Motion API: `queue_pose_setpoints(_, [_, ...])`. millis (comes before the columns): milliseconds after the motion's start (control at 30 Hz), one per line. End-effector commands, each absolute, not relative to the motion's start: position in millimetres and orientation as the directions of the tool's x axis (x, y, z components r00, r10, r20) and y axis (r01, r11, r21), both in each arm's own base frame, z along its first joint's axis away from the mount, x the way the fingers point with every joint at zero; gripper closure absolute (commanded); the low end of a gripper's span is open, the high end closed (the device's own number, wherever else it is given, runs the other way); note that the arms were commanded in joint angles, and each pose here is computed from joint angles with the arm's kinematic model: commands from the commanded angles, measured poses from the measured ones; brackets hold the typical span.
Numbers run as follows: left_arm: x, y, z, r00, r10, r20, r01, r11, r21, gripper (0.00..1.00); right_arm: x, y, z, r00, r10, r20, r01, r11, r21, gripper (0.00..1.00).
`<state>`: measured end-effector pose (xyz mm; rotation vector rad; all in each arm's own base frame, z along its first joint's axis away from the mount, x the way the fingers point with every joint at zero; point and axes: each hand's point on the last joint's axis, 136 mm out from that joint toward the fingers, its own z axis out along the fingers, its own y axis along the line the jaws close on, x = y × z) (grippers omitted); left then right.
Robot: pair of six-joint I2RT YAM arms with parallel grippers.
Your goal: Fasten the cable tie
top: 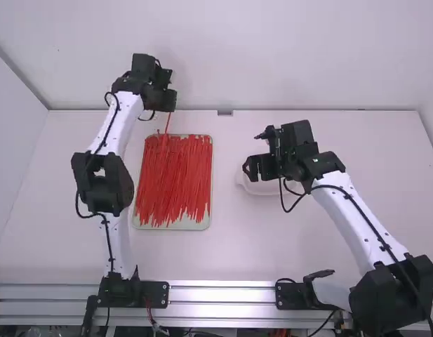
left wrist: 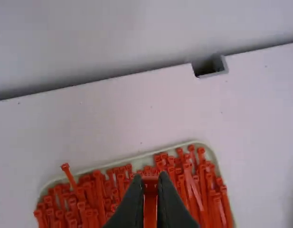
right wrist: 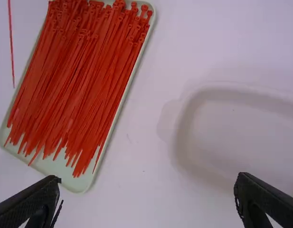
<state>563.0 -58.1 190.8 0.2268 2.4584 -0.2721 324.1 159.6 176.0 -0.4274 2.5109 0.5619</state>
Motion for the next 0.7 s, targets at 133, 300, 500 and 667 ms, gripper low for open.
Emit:
queue_pose_setpoints(133, [536.9,-72.6,278.5,-0.681,0.107,-0.725,0.250,0.964,-0.092,0.98,321.0,160.3,179.0,-0.799,-0.200,-0.566,-0.423,0.857,0.295,0.02])
queue_pose_setpoints(300, [513.7,-82.1,313.1,-0.648,0.132,-0.750,0.228,0.973,-0.025,0.98,320.8,160.3,178.9,-0.799,-0.203,-0.567,-0.425,0.856,0.293,0.02])
queue_pose_setpoints(500, [482.5,-86.9,343.8,-0.626,0.173,-0.760,0.189,0.980,0.068,0.98,320.7,160.6,179.0,-0.795,-0.209,-0.569,-0.432,0.854,0.291,0.02])
queue_pose_setpoints(667, [463.2,-77.2,350.3,-0.641,0.174,-0.747,0.158,0.983,0.093,0.98,320.6,160.9,179.1,-0.795,-0.210,-0.569,-0.434,0.853,0.291,0.02])
